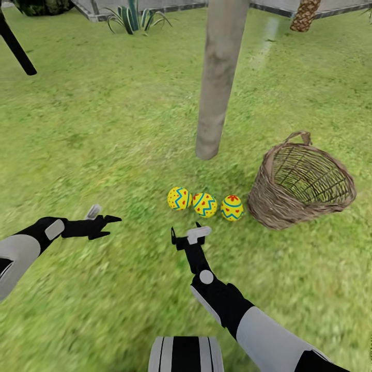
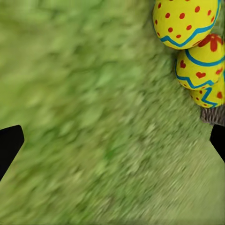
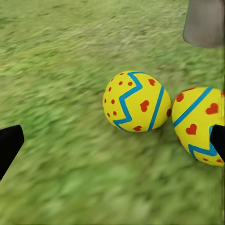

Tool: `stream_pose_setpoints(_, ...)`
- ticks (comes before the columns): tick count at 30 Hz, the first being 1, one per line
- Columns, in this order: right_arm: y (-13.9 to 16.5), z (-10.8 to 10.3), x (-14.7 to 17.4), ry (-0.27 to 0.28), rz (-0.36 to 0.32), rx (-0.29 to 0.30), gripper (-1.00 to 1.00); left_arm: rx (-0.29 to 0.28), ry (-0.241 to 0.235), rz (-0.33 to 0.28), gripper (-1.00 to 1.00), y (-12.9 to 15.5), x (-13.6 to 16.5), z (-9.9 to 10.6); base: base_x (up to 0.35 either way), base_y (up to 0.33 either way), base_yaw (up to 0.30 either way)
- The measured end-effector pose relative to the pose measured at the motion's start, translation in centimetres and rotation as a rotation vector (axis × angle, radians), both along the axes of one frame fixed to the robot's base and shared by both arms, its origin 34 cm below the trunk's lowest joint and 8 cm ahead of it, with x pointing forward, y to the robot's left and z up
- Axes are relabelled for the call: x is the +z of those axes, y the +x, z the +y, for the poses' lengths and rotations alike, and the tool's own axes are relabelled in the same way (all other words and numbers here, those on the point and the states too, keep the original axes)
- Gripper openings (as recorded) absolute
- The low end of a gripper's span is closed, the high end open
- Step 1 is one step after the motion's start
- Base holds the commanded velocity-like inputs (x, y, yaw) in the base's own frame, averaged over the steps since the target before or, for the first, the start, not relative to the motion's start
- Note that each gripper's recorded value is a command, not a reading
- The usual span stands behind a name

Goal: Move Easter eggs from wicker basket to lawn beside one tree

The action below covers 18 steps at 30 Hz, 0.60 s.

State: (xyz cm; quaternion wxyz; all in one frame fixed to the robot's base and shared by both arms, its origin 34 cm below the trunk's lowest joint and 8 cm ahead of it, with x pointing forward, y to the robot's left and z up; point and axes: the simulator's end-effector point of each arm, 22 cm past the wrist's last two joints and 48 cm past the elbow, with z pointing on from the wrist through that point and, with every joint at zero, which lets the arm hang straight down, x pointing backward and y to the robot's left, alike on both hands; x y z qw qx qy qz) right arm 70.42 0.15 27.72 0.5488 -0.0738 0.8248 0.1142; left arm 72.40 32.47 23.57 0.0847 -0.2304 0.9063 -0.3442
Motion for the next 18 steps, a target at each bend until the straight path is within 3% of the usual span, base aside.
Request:
stream_pose_setpoints(8,0.8,-0.1,2.6,-0.002,-0.039,-0.001,1.00,0.001,0.001,-0.039,1.00,0.8,2.6,0.1,-0.018,0.000,-0.135)
stream_pose_setpoints(18,1.7,-0.1,5.6,0.000,-0.087,-0.002,1.00,-0.003,0.031,-0.114,1.00,1.3,4.7,0.5,-0.283,0.000,-0.078)
